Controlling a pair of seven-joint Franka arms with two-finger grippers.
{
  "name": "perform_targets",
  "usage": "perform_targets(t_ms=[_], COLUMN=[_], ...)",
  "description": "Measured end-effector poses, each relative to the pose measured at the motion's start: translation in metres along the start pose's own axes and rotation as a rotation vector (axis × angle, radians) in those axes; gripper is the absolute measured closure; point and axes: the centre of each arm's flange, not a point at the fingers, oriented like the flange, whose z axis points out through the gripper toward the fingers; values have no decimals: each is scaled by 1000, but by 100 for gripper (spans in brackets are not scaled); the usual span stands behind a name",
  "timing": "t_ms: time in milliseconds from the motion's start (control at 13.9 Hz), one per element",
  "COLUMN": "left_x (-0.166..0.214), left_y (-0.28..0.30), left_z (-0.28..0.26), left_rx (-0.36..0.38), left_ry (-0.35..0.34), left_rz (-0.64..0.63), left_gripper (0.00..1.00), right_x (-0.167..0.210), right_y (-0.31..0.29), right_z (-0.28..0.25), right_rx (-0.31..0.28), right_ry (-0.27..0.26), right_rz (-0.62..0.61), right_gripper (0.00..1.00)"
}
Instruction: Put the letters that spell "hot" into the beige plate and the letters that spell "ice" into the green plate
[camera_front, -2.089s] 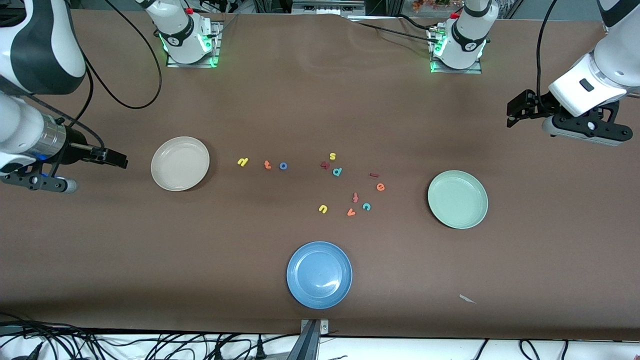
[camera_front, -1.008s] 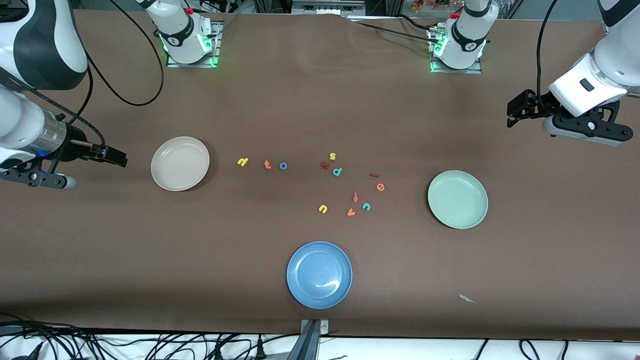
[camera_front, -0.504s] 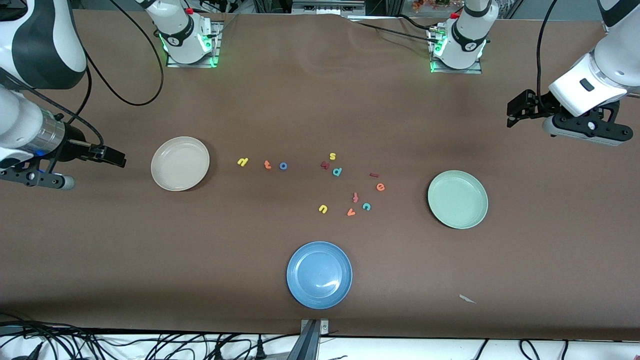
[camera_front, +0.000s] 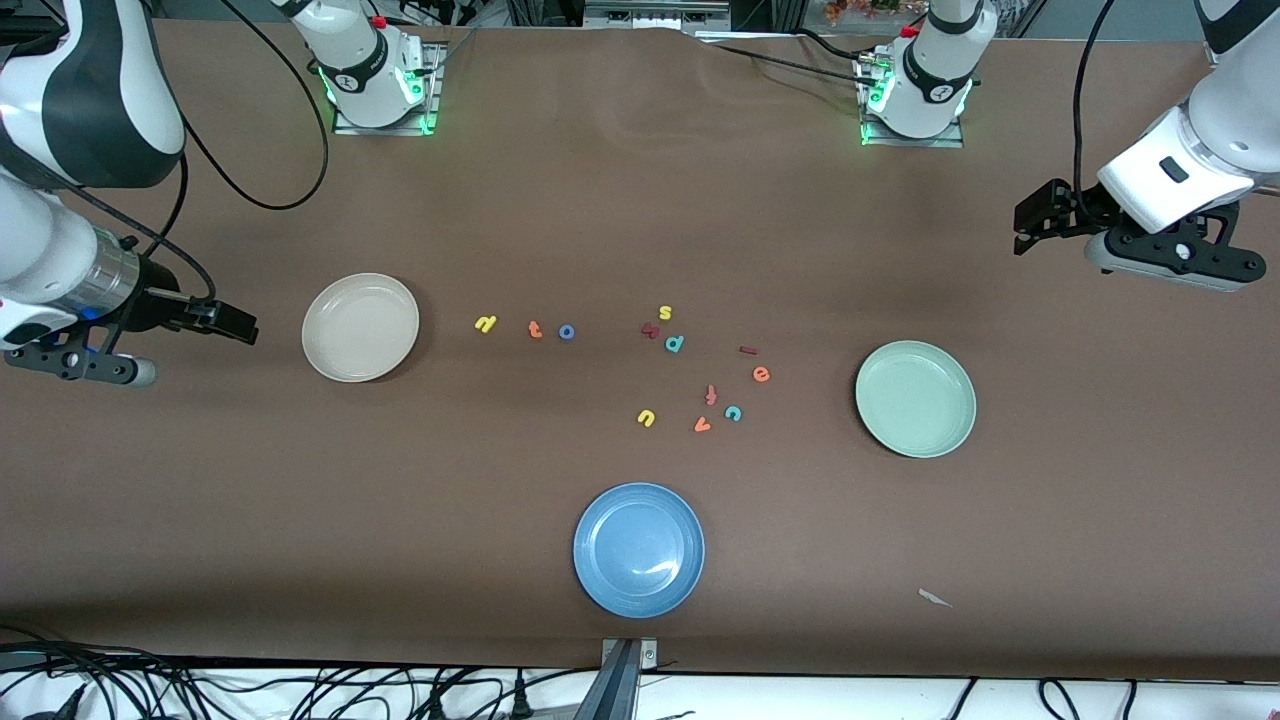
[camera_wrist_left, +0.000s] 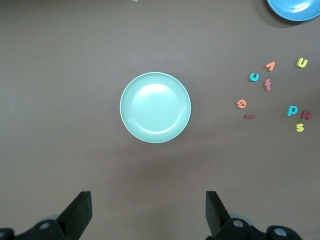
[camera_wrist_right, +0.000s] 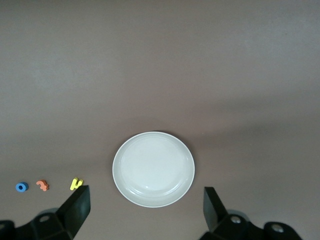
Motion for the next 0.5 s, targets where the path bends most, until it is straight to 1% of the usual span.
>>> perform_targets(t_ms=[504], left_x=[0], left_y=[0], left_z=[0], left_rx=[0], left_ry=[0], left_rz=[0], left_gripper=[0], right_x=[-2], right_y=[-1], right_z=[3], right_rx=[-2], right_ry=[-6], right_rz=[-3], right_gripper=[0])
